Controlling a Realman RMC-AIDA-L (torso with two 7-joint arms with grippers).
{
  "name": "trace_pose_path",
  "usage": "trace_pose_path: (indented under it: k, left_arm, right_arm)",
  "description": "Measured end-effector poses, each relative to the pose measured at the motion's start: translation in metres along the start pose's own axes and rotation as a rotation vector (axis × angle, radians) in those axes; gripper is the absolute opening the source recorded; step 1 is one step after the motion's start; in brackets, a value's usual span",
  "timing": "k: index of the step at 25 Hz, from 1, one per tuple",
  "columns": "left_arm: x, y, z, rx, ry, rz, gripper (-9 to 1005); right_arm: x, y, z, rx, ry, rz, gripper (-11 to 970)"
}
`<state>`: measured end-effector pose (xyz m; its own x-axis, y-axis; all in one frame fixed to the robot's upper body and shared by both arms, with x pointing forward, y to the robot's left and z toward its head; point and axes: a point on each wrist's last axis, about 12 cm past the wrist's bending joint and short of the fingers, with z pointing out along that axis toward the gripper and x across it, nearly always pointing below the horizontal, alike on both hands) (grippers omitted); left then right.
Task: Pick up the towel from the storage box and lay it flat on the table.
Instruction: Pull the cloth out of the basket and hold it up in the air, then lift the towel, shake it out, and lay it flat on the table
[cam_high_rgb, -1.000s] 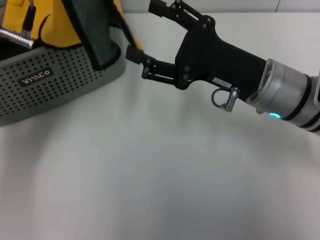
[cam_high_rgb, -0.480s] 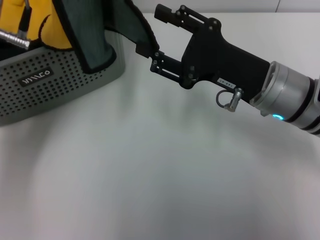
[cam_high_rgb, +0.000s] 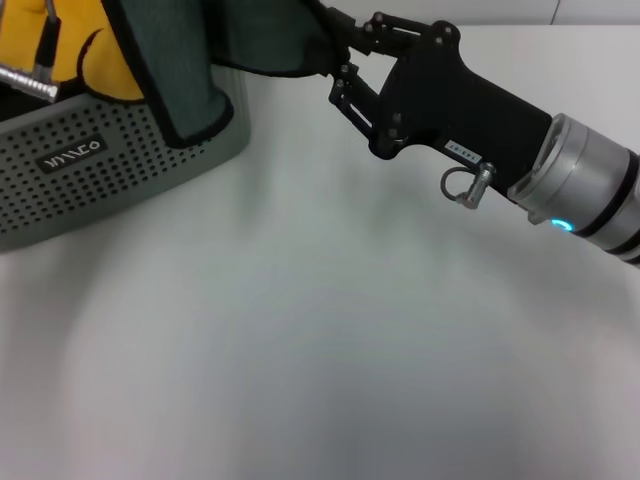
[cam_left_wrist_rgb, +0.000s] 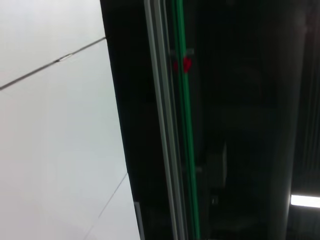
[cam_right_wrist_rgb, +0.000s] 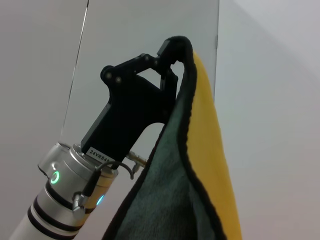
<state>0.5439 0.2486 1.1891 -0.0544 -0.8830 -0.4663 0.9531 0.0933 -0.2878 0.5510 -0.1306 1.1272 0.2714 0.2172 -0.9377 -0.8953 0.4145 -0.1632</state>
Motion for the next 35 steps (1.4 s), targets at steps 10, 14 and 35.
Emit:
trace_pose_path:
  k: [10, 14, 35]
  left_arm:
    - [0.003, 0.001, -0.007, -0.025, 0.022, -0.015, 13]
    - [0.002, -0.004, -0.018, -0.043, 0.092, -0.023, 13]
    - [-0.056, -0.065, -0.102, -0.061, 0.731, 0.023, 13]
  right_arm:
    - [0.001, -0.005, -0.004, 0.055, 0.005, 0.005, 65]
    - [-0.002, -0.006, 0.001, 0.043, 0.024, 0.000, 6]
    - [-0.088, -0.027, -0.078, -0.322, 0.347, 0.094, 20]
